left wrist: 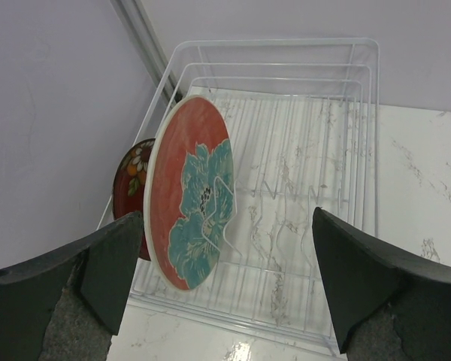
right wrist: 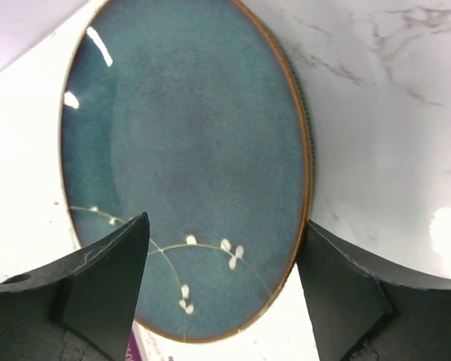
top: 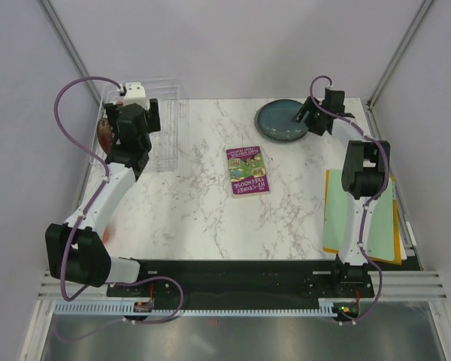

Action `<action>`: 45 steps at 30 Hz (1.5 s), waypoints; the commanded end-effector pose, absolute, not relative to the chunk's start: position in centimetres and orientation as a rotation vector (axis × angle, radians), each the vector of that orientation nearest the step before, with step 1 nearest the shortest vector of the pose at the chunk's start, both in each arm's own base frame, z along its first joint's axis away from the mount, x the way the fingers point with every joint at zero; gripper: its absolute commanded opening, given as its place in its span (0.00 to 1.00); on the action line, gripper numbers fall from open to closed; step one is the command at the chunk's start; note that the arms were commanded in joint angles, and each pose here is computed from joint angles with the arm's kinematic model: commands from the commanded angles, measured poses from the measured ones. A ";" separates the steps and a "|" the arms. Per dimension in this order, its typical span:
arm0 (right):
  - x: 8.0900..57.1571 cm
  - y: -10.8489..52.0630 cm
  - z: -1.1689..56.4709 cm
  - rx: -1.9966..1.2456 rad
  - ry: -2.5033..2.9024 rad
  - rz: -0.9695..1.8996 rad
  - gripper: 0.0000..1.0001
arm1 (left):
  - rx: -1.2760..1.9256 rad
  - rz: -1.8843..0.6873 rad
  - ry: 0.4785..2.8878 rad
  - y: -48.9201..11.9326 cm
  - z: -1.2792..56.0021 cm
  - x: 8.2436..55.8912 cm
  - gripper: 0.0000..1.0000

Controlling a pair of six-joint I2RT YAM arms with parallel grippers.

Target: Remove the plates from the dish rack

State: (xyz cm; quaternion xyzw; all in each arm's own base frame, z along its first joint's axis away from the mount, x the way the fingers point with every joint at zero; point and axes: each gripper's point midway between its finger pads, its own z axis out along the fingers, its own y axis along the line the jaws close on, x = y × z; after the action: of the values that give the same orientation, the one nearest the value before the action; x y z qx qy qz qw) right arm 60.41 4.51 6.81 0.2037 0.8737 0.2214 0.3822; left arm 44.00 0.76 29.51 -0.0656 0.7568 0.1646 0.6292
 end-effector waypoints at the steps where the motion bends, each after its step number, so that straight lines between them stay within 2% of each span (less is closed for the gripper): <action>1: 59.2 1.1 10.3 0.439 2.278 0.287 0.85 | -0.186 0.461 1.724 2.4 30.2 44.2 1.00; 9: 56.8 -0.6 12.0 0.397 2.290 0.148 0.88 | -0.249 0.504 1.776 5.3 28.4 46.0 1.00; 18: 51.8 1.8 16.6 0.319 2.194 0.219 0.90 | -0.305 0.494 1.825 8.0 25.5 48.0 1.00; 25: 49.4 1.9 16.8 0.303 2.192 0.231 0.90 | -0.312 0.561 1.841 9.3 23.5 50.2 0.95; 27: 49.1 2.0 16.9 0.300 2.191 0.237 0.90 | -0.320 0.570 1.835 9.5 23.2 50.6 0.86; 31: 48.9 2.3 17.4 0.292 2.180 0.258 0.88 | -0.377 0.631 1.834 11.5 22.3 50.6 0.81; 34: 48.5 3.7 17.4 0.260 2.187 0.277 0.84 | -0.378 0.639 1.839 11.8 21.8 50.8 0.64; 35: 48.6 3.7 17.4 0.260 2.186 0.277 0.83 | -0.383 0.646 1.834 11.9 21.9 50.7 0.54; 37: 48.4 3.9 17.3 0.256 2.188 0.285 0.77 | -0.392 0.654 1.829 12.1 22.0 50.5 0.45; 39: 48.3 4.0 17.2 0.252 2.189 0.287 0.74 | -0.388 0.667 1.820 12.3 22.3 50.5 0.31; 40: 48.1 4.0 17.0 0.251 2.194 0.287 0.73 | -0.395 0.677 1.812 12.5 22.7 50.5 0.03; 45: 47.7 4.4 16.4 0.246 2.207 0.290 0.71 | -0.411 0.730 1.787 13.2 23.9 50.3 0.02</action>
State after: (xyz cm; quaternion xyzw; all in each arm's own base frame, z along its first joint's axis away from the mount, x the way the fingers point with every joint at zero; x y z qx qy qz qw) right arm 47.82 3.94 14.65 0.1104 0.8977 0.1091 0.4123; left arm 49.69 10.61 19.46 -0.0974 0.8106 0.2813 0.5044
